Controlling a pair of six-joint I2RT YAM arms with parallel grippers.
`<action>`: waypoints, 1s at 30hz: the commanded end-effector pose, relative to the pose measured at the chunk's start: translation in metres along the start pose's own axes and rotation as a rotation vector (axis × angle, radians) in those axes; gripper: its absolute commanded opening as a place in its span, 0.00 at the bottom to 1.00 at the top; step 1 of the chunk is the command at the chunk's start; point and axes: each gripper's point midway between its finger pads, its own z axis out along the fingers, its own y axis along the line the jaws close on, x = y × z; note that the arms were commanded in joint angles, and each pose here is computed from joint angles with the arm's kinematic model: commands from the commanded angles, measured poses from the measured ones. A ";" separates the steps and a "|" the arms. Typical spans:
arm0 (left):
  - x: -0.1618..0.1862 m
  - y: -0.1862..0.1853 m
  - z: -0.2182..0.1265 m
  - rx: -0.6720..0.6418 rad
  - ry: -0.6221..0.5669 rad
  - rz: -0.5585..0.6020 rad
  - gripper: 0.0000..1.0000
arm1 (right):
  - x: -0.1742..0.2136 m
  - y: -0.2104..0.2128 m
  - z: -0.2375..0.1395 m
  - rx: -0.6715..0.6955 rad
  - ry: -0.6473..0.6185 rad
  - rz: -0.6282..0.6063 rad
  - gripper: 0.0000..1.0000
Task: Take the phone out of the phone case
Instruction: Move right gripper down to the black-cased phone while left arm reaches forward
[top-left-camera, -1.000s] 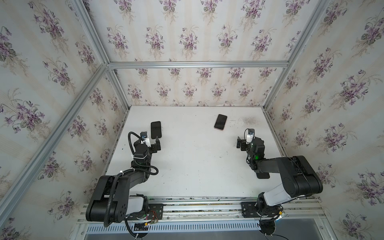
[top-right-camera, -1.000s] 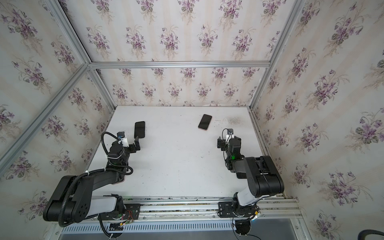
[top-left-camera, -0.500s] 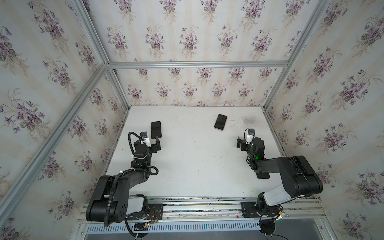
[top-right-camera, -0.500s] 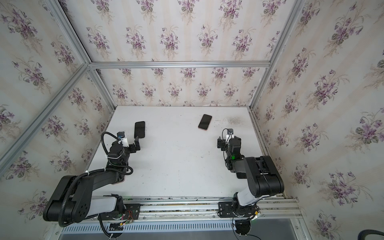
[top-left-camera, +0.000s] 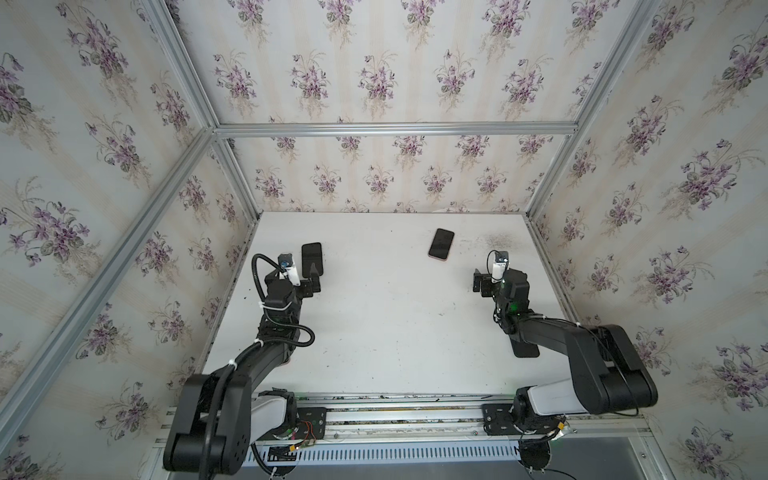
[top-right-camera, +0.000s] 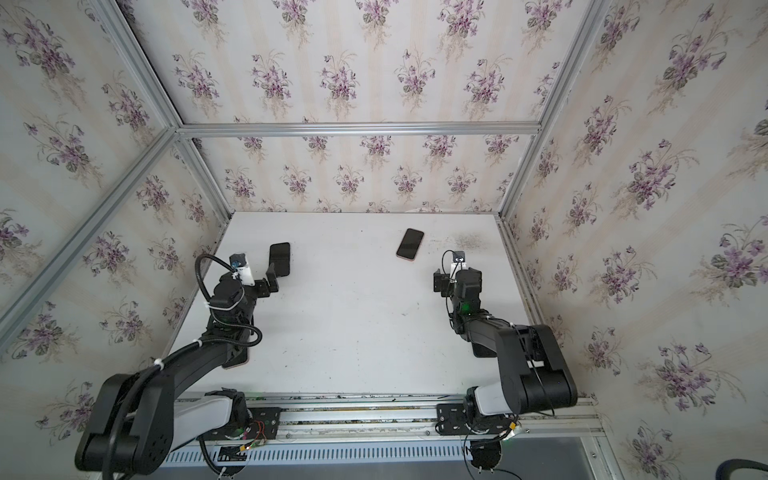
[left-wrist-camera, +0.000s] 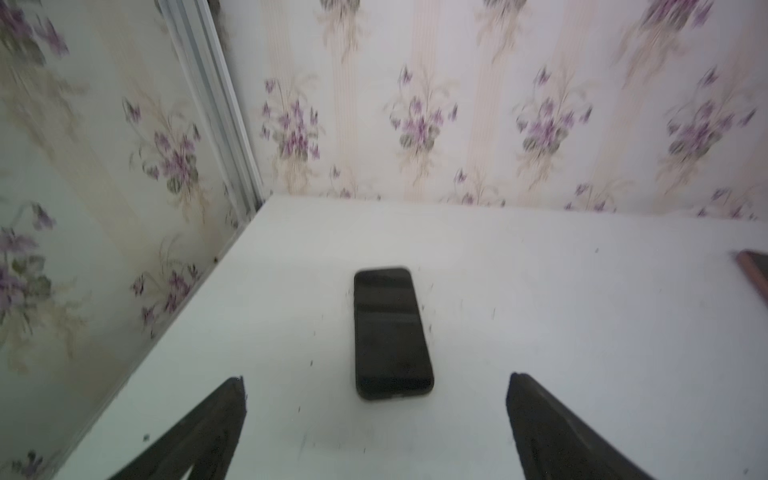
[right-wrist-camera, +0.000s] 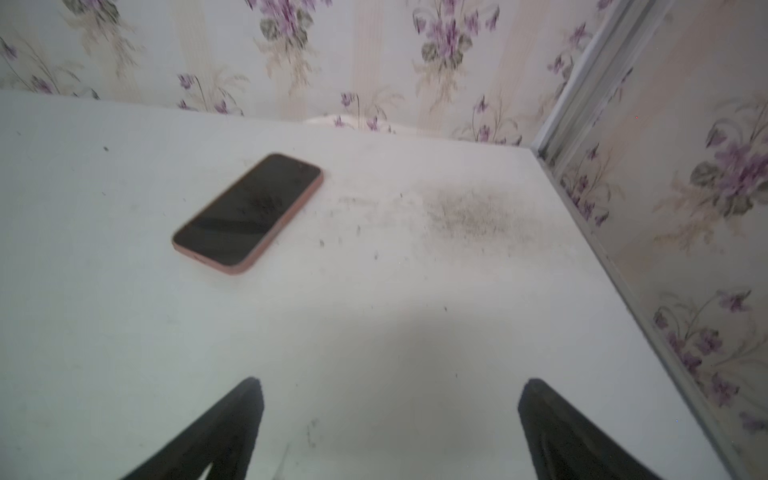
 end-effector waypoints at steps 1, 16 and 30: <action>-0.007 0.000 -0.007 -0.004 0.152 -0.073 1.00 | -0.002 -0.010 -0.020 0.077 0.210 0.034 1.00; -0.040 -0.143 -0.052 0.427 0.686 -0.428 1.00 | 0.013 -0.030 -0.129 0.097 0.725 0.452 1.00; -0.016 -0.224 -0.082 0.594 0.837 -0.319 1.00 | 0.125 -0.098 -0.153 0.413 0.879 0.853 1.00</action>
